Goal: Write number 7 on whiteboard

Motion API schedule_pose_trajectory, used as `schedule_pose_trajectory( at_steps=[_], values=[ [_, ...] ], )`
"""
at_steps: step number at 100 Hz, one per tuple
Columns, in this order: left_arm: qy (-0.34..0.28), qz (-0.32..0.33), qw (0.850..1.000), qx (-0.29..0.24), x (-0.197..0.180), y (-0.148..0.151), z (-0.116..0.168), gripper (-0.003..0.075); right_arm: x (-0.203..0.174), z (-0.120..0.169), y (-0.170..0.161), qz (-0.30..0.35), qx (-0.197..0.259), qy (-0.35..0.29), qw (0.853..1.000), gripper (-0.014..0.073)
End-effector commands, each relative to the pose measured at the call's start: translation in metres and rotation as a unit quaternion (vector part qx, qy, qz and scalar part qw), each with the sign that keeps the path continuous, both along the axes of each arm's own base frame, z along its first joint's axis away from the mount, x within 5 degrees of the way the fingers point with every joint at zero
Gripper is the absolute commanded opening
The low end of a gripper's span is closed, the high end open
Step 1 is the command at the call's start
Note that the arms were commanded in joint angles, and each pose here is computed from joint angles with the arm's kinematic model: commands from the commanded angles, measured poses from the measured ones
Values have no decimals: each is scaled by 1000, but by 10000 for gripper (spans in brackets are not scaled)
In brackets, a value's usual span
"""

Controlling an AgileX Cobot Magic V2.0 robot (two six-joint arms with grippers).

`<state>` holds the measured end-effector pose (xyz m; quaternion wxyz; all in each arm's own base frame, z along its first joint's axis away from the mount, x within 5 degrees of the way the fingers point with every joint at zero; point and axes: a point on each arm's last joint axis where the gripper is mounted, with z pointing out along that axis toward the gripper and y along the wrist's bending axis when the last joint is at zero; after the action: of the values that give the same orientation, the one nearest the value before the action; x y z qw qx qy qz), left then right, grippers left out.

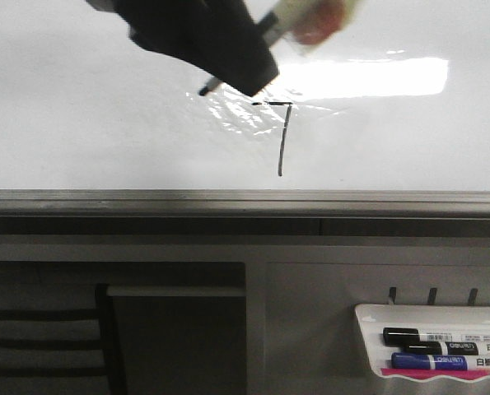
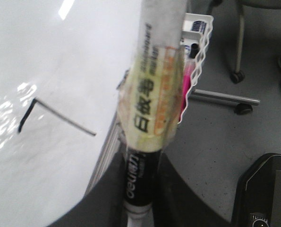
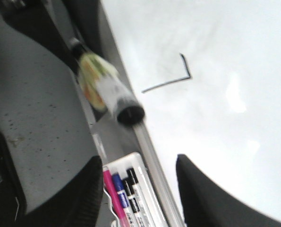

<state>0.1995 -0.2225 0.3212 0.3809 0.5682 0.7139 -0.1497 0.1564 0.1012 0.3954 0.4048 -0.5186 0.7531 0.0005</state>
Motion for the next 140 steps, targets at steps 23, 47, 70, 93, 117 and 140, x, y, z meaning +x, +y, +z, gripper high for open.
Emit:
schedule_pose_trajectory(
  at_steps=[23,47,70,93,117,140],
  values=[
    [96,269,958,-13,33,94,21,-20,-24,25,-28,-84,32,-34,995,324],
    [90,453,883,-86,61,162,-13,-20,-25,24,-28,-84,29,-30,996,324],
    [67,504,853,-119,72,183,-38,-20,-25,24,-28,-85,30,-30,995,324],
    [73,512,846,-129,83,182,-47,-20,-25,24,-28,-85,30,-30,995,324],
    [77,512,846,-127,83,182,-49,-19,-25,24,-28,-85,30,-30,995,324],
    [74,512,846,-129,83,182,-47,180,-24,24,-26,-88,47,-22,995,324]
  ],
)
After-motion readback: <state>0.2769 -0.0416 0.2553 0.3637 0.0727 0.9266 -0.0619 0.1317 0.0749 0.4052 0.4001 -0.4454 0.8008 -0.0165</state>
